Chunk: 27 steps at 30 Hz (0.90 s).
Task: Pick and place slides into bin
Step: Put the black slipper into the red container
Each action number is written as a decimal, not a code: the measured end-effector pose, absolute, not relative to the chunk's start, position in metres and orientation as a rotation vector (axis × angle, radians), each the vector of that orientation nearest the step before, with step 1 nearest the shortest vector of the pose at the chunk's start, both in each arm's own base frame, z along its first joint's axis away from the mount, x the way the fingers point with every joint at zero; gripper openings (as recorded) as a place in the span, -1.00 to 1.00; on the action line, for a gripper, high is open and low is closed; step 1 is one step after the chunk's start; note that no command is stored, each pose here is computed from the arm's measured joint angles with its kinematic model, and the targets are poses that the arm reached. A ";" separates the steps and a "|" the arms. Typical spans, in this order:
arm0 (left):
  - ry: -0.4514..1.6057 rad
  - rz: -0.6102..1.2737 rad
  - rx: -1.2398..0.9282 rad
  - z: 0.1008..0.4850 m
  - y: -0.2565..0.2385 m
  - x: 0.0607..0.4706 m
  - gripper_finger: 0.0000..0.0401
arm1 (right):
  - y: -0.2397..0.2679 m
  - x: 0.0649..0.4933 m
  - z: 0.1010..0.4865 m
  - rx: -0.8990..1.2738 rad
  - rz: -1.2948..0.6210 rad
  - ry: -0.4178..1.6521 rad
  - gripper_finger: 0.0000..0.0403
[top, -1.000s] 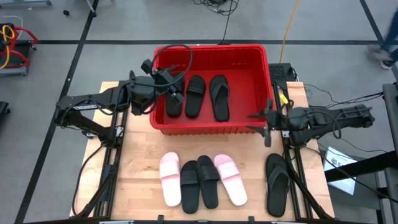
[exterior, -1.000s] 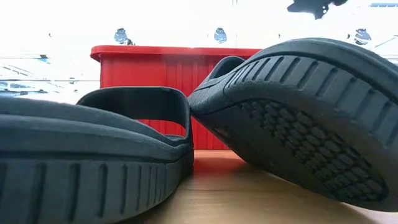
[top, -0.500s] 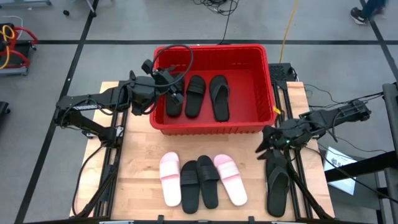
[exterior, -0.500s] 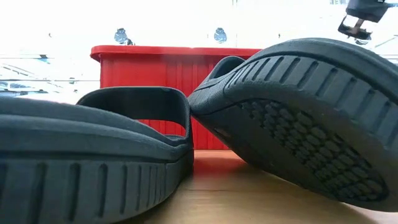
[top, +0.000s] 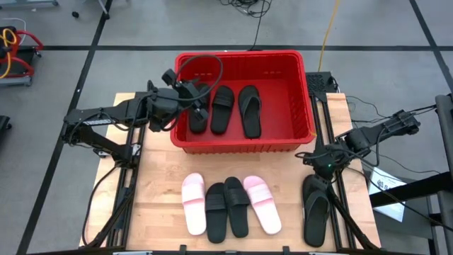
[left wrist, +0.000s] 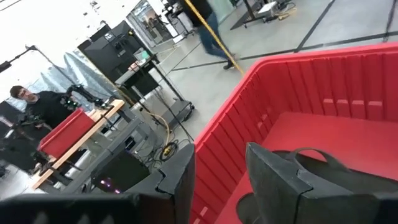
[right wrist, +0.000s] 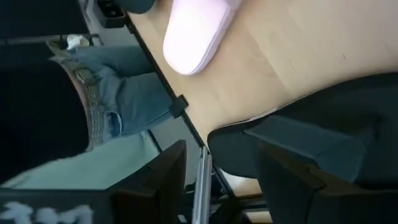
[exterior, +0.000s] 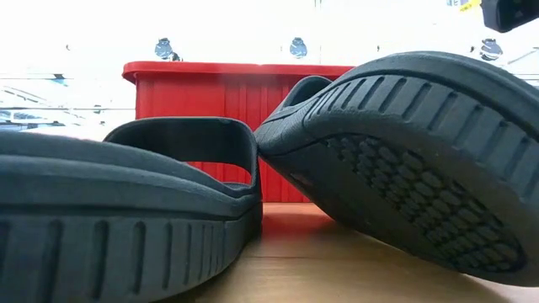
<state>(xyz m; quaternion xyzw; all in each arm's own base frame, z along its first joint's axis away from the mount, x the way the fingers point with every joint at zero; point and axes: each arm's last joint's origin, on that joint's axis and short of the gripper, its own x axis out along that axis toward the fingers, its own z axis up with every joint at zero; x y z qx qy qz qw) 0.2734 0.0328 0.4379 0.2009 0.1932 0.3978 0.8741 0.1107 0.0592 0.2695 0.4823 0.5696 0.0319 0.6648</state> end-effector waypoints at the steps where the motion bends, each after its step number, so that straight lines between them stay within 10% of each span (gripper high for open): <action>1: 0.403 0.824 0.418 0.438 0.033 0.274 -0.25 | 0.059 0.111 0.269 1.108 0.055 1.292 -0.13; 11: 0.397 0.770 0.413 0.437 0.032 0.275 -0.25 | 0.053 0.097 0.253 1.204 -0.361 1.527 -0.13; 27: 0.400 0.769 0.419 0.437 0.032 0.275 -0.25 | 0.061 0.110 0.228 1.222 -0.305 1.632 -0.06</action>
